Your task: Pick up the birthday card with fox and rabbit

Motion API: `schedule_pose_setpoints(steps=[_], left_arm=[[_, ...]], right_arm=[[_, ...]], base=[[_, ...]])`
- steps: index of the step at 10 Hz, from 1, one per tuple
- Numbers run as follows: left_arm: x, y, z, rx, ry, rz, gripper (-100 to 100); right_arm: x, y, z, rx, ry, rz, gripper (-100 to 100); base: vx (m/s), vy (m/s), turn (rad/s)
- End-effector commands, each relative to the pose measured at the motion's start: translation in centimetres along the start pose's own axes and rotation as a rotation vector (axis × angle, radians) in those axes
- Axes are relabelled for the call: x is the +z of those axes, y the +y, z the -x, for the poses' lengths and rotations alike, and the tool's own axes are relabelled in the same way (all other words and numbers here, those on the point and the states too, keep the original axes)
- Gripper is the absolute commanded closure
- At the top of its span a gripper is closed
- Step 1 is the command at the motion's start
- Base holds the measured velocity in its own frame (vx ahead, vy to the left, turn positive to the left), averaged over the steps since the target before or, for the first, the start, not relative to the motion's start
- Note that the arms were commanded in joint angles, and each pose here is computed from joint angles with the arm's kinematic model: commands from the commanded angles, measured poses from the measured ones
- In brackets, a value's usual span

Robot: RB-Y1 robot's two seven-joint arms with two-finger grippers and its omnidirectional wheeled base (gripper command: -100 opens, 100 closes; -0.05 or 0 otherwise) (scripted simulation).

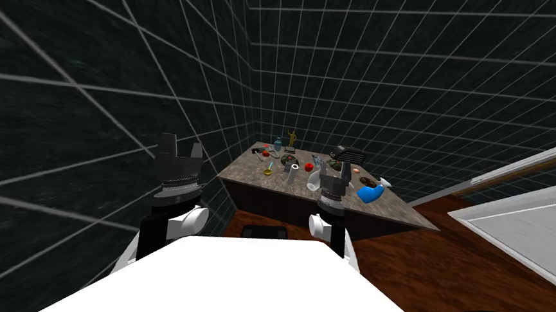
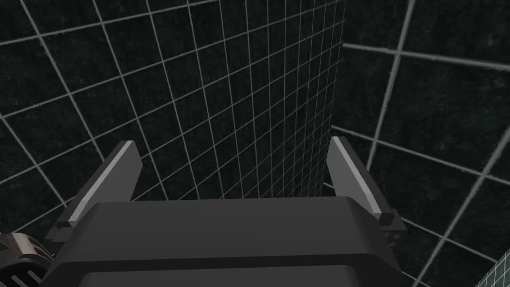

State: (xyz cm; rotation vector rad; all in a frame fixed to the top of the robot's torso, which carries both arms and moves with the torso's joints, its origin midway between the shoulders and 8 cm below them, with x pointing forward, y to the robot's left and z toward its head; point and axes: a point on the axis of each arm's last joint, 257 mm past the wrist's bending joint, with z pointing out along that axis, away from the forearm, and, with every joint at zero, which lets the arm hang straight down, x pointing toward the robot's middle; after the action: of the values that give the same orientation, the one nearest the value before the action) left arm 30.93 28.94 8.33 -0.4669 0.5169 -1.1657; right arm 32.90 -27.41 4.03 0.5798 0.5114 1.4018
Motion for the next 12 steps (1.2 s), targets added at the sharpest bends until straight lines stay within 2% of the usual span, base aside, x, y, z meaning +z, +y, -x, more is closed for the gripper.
schedule_pose_setpoints(steps=[1, 3, 6, 7, 9, 10, 11, 12], left_arm=[[0.0, 0.0, 0.0, 0.000, 0.000, 0.000, 0], [0.0, 0.0, 0.0, 0.000, 0.000, 0.000, 0], [0.0, 0.0, 0.0, 0.000, 0.000, 0.000, 0], [0.0, 0.0, 0.0, 0.000, 0.000, 0.000, 0], [0.0, 0.0, 0.0, 0.000, 0.000, 0.000, 0], [0.0, 0.0, 0.0, 0.000, 0.000, 0.000, 0], [0.0, 0.0, 0.0, 0.000, 0.000, 0.000, 0], [0.0, 0.0, 0.0, 0.000, 0.000, 0.000, 0]], right_arm=[[-1.1, -0.9, 0.3, -0.045, 0.040, -0.032, -100], [-2.7, -2.3, 1.1, -0.105, 0.082, -0.079, -100], [-6.4, -5.0, 3.4, -0.234, 0.148, -0.185, -100], [-6.6, -5.0, 3.4, -0.235, 0.147, -0.190, -100], [-10.0, -6.9, 5.7, -0.343, 0.195, -0.283, -100], [-10.4, -7.0, 5.8, -0.345, 0.194, -0.295, -100], [-12.4, -7.7, 7.1, -0.405, 0.221, -0.347, -100], [-12.7, -8.0, 7.3, -0.405, 0.219, -0.356, -100]], base=[[-0.035, 0.030, 0.074], [-0.073, 0.060, 0.130], [-0.088, 0.064, 0.213], [-0.054, 0.046, 0.066], [-0.038, 0.061, 0.291], [-0.041, 0.055, 0.084], [-0.033, 0.069, 0.248], [-0.020, 0.040, 0.104]])
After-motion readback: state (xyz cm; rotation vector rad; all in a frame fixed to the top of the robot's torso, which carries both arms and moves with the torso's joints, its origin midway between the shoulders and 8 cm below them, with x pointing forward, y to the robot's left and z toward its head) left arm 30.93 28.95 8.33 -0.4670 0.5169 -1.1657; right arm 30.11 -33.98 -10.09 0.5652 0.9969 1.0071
